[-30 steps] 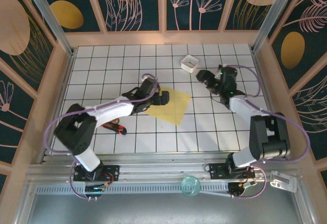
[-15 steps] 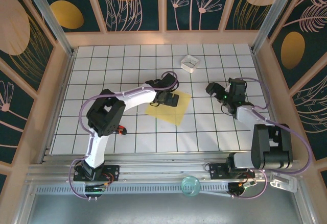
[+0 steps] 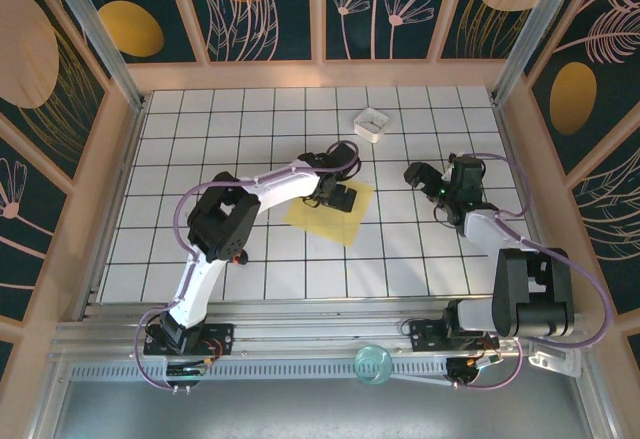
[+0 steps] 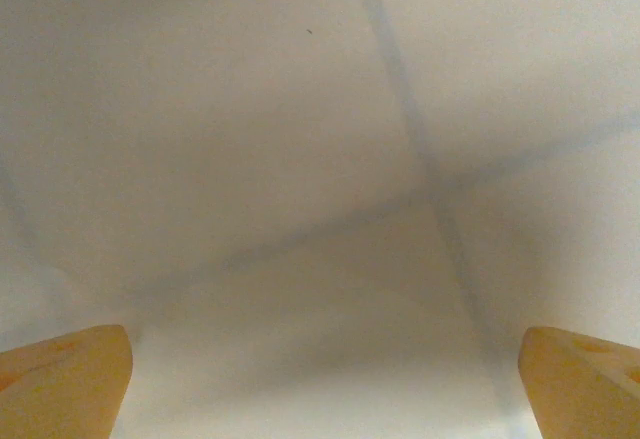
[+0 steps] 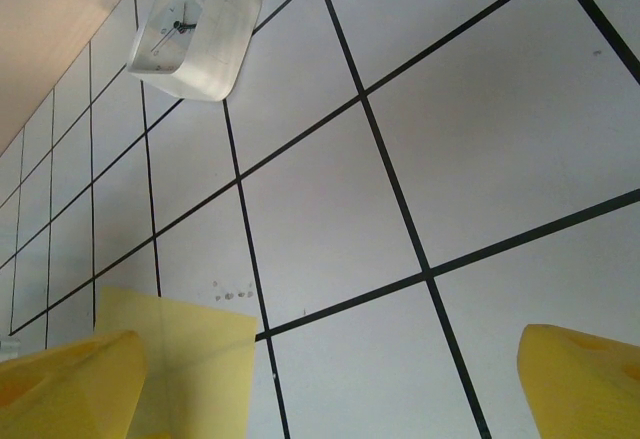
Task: Fold a paper plane with a square sheet of paper (pick it up from the middle)
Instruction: First fold in half a square sheet of paper at the center of the table.
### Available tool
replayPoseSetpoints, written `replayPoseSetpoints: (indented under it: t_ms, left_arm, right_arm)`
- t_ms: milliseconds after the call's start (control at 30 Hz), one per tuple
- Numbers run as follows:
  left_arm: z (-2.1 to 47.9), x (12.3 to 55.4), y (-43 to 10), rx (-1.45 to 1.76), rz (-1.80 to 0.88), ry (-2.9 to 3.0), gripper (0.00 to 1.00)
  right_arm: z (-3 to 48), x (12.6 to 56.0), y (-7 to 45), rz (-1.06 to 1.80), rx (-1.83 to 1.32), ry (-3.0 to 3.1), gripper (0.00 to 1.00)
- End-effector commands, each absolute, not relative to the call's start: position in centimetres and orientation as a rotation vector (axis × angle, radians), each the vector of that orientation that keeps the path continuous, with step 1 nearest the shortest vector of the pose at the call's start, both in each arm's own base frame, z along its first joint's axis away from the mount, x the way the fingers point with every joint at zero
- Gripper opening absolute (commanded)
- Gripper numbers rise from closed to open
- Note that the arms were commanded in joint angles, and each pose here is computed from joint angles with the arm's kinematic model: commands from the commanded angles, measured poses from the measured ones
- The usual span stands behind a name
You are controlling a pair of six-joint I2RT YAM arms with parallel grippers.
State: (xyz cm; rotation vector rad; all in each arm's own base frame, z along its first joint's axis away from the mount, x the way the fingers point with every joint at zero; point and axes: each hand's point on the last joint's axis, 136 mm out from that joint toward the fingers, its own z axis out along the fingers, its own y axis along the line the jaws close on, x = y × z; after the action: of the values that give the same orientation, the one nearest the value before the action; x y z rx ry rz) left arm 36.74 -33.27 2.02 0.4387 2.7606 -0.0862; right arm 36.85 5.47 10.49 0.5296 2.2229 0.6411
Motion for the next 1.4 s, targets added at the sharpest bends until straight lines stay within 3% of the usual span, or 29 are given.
replayPoseSetpoints:
  t_ms: [0,1000,1367]
  left_arm:
    - [1.6,35.7,-33.5,0.496,-0.076,2.803,0.99]
    - [-1.7,33.8,-33.6,0.545,-0.139,2.862,0.95]
    - [-0.7,33.9,-34.7,0.517,-0.243,2.836,0.83]
  right_arm:
    - [11.3,36.9,5.3,0.641,0.504,2.189,0.96]
    - [11.4,36.5,4.6,0.603,0.524,2.186,0.96]
    - [11.2,36.4,4.5,0.592,0.53,2.192,0.96]
